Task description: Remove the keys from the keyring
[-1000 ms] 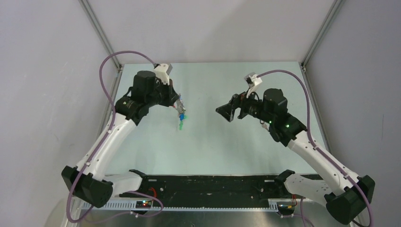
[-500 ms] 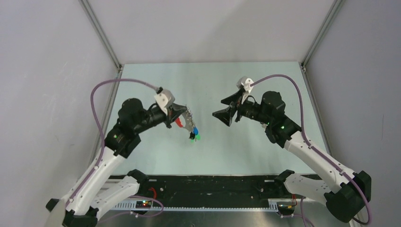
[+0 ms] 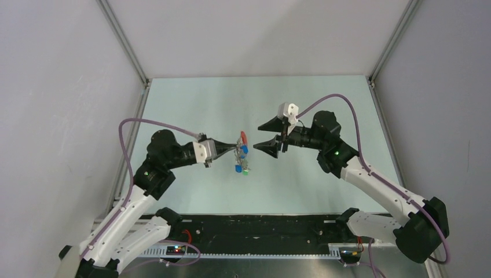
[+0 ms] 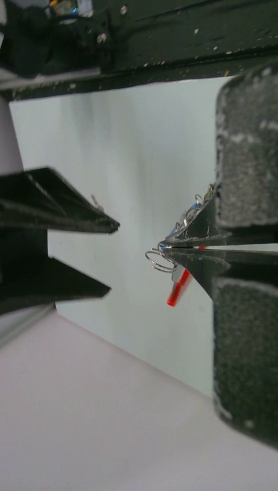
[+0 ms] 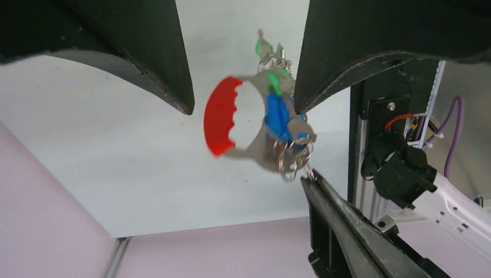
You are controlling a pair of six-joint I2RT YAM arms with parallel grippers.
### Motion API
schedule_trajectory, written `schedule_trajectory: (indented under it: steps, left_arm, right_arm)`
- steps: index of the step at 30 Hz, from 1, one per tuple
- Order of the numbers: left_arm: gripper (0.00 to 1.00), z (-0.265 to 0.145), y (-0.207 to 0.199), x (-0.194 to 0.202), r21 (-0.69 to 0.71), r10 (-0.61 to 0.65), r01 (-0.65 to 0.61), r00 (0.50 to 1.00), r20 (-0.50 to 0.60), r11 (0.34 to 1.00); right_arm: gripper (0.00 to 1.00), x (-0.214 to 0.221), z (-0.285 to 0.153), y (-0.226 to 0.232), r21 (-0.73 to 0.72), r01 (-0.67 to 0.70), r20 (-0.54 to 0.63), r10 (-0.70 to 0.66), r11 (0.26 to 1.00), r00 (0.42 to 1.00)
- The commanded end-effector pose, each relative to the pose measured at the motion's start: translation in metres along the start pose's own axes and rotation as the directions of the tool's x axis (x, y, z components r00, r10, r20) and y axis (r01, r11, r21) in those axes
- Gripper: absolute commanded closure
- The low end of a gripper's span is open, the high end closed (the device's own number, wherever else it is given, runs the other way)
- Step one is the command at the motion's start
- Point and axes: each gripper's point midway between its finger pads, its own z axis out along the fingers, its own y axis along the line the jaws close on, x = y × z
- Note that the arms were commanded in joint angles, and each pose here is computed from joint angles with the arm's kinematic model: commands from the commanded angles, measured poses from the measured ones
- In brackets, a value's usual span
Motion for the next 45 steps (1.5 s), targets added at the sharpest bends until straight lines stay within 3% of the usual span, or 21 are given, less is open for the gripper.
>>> schedule_trajectory:
  steps: [1,6,11,21,45]
  left_arm:
    - [1.0,0.002,-0.024,-0.012,0.14,0.167,-0.183,0.979,0.118,0.973]
    - [1.0,0.003,-0.036,-0.008,0.205,0.153,-0.18,0.978,0.14,0.962]
    - [1.0,0.003,-0.034,-0.006,0.192,0.163,-0.186,0.978,0.132,0.963]
    - [1.0,0.004,-0.036,-0.003,0.204,0.179,-0.205,0.974,0.139,0.957]
    - [1.0,-0.001,-0.06,-0.011,0.31,0.189,-0.256,0.955,0.23,0.915]
  right_arm:
    - [0.32,0.007,0.007,0.011,-0.071,0.109,-0.009,-0.11,0.992,0.994]
    - [0.33,0.026,0.012,0.017,-0.105,0.198,-0.064,-0.205,0.975,0.977]
    - [0.42,0.035,0.013,0.027,-0.145,0.193,-0.067,-0.204,0.971,0.977]
    - [0.47,0.043,0.014,0.022,-0.121,0.217,-0.07,-0.227,0.969,0.971]
    - [0.38,0.012,0.01,0.01,-0.091,0.38,0.03,-0.379,0.92,0.925]
